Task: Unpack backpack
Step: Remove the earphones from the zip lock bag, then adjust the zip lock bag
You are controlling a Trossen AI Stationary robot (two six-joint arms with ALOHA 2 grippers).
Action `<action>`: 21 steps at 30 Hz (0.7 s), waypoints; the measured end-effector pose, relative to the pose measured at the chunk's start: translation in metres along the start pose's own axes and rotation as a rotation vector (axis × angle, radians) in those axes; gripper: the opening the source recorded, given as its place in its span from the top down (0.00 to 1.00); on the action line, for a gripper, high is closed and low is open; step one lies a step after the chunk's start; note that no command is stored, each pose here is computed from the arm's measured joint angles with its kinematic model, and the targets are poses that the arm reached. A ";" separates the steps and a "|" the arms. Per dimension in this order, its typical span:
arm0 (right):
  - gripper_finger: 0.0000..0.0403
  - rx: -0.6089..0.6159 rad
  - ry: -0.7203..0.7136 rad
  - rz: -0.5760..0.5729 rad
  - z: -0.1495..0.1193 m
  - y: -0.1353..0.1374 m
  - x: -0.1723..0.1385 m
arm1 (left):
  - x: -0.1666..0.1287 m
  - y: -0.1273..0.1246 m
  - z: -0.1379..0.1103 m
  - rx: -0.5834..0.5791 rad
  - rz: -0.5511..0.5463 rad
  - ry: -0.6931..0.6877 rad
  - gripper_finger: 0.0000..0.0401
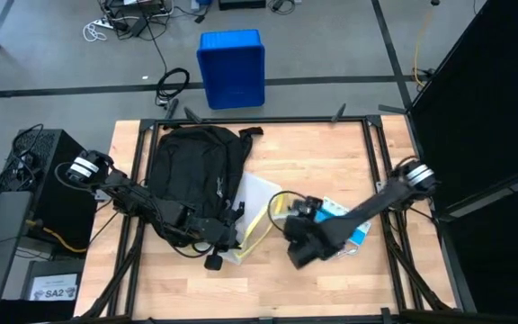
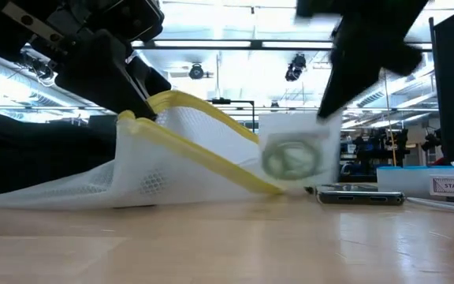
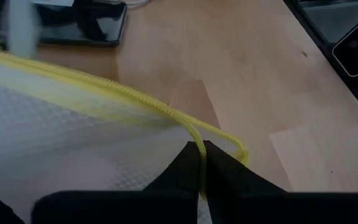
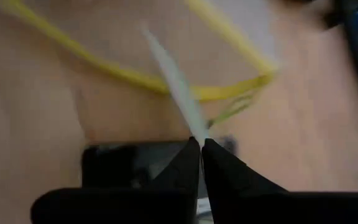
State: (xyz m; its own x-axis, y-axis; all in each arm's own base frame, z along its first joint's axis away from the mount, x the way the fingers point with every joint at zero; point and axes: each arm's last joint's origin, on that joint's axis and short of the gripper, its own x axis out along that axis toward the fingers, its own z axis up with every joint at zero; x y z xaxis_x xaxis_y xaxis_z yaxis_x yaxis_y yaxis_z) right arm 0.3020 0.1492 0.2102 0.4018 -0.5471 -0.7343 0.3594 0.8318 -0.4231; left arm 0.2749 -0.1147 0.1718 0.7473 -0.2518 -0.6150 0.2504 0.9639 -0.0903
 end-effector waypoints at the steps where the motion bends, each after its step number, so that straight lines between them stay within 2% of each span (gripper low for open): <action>1: 1.00 0.024 -0.037 -0.007 0.000 -0.004 -0.010 | 0.000 0.000 0.000 0.000 0.003 0.001 1.00; 6: 1.00 0.146 -0.176 0.046 0.001 -0.032 -0.058 | 0.000 0.000 0.000 0.000 0.008 0.000 1.00; 11: 1.00 0.190 -0.218 0.117 -0.005 -0.040 -0.083 | 0.000 0.001 0.000 0.000 0.011 0.000 1.00; 16: 1.00 0.152 -0.198 0.145 -0.009 -0.029 -0.082 | 0.000 0.001 0.000 -0.001 0.012 -0.001 1.00; 21: 1.00 0.115 -0.194 0.114 0.000 -0.015 -0.060 | 0.000 0.000 0.001 -0.001 0.011 -0.014 1.00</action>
State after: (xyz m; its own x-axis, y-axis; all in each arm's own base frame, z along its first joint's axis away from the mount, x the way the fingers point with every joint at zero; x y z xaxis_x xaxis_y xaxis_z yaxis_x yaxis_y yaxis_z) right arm 0.2725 0.1692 0.2608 0.5953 -0.4670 -0.6538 0.3914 0.8792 -0.2716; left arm 0.2758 -0.1143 0.1726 0.7585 -0.2423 -0.6050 0.2413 0.9668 -0.0846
